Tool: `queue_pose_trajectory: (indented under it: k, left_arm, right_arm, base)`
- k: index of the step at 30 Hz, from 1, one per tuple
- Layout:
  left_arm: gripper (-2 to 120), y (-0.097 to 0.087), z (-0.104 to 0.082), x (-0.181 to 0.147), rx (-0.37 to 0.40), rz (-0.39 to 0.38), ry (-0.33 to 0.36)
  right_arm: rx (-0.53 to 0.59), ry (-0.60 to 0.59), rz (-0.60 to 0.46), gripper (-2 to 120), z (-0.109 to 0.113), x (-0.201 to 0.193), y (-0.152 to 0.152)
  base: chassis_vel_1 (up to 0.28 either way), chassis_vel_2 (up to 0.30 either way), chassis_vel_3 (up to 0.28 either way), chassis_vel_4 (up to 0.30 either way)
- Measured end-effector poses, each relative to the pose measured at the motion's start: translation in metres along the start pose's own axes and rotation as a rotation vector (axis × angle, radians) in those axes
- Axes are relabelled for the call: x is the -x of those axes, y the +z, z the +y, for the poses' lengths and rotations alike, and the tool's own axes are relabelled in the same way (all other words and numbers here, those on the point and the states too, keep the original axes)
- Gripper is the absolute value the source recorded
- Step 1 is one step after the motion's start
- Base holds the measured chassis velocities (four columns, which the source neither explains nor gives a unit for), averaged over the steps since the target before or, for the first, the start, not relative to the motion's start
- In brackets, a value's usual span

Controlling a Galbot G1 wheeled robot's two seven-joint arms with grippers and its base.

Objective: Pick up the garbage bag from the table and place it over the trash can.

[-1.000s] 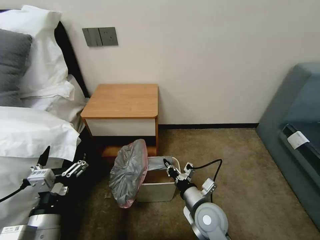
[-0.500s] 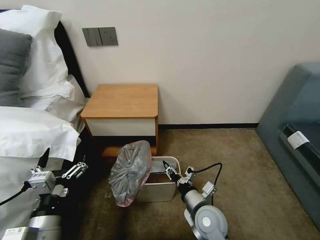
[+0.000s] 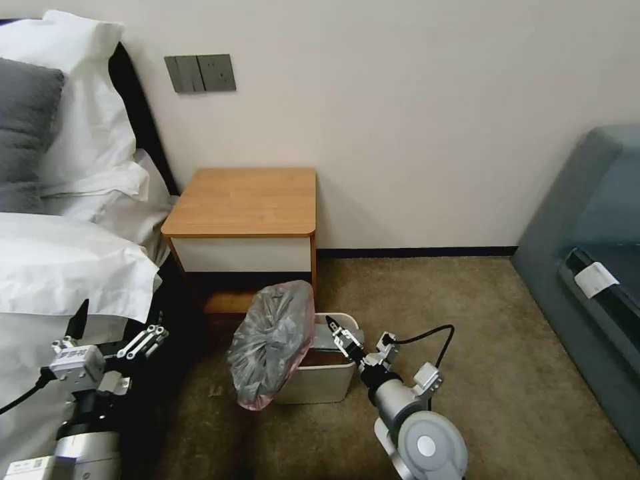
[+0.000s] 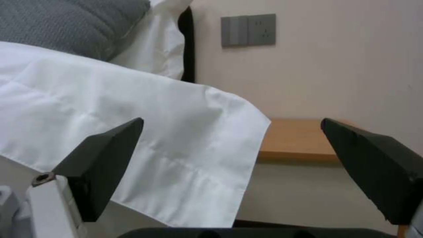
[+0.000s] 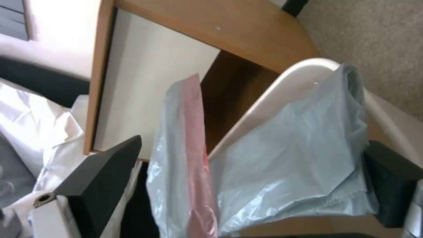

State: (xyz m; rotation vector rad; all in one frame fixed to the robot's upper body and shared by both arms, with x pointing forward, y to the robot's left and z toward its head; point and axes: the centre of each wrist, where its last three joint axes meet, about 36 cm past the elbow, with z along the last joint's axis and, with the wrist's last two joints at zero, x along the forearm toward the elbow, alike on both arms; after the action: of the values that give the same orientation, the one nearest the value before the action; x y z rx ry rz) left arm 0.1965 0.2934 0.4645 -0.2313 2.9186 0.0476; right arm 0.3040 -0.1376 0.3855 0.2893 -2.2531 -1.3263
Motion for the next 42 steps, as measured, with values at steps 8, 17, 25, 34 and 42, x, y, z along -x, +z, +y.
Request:
queue_pose_trajectory:
  k: [8, 17, 25, 34, 42]
  left_arm:
    - [100, 0.002, -0.001, 0.000, 0.002, 0.004, -0.001]
    - [100, 0.001, 0.001, -0.001, 0.006, 0.004, -0.004]
    - [100, 0.001, 0.001, -0.001, 0.003, 0.001, -0.006]
    - [100, 0.005, 0.003, -0.001, 0.000, 0.007, -0.007]
    - [100, 0.011, 0.000, 0.003, 0.002, 0.048, 0.026]
  right_arm:
    - [0.004, -0.032, 0.022, 100, 0.009, 0.005, -0.004]
    - [-0.004, 0.006, 0.040, 100, 0.021, 0.017, -0.003]
    - [-0.010, 0.160, 0.067, 100, 0.044, 0.012, -0.017]
    - [-0.009, 0.222, 0.060, 100, 0.076, -0.002, -0.039]
    - [-0.012, 0.169, 0.028, 100, 0.084, -0.024, -0.055]
  base:
    - [0.000, 0.000, 0.000, 0.000]
    - [0.000, 0.000, 0.000, 0.000]
    - [0.000, 0.000, 0.000, 0.000]
    - [0.000, 0.000, 0.000, 0.000]
    - [0.000, 0.000, 0.000, 0.000]
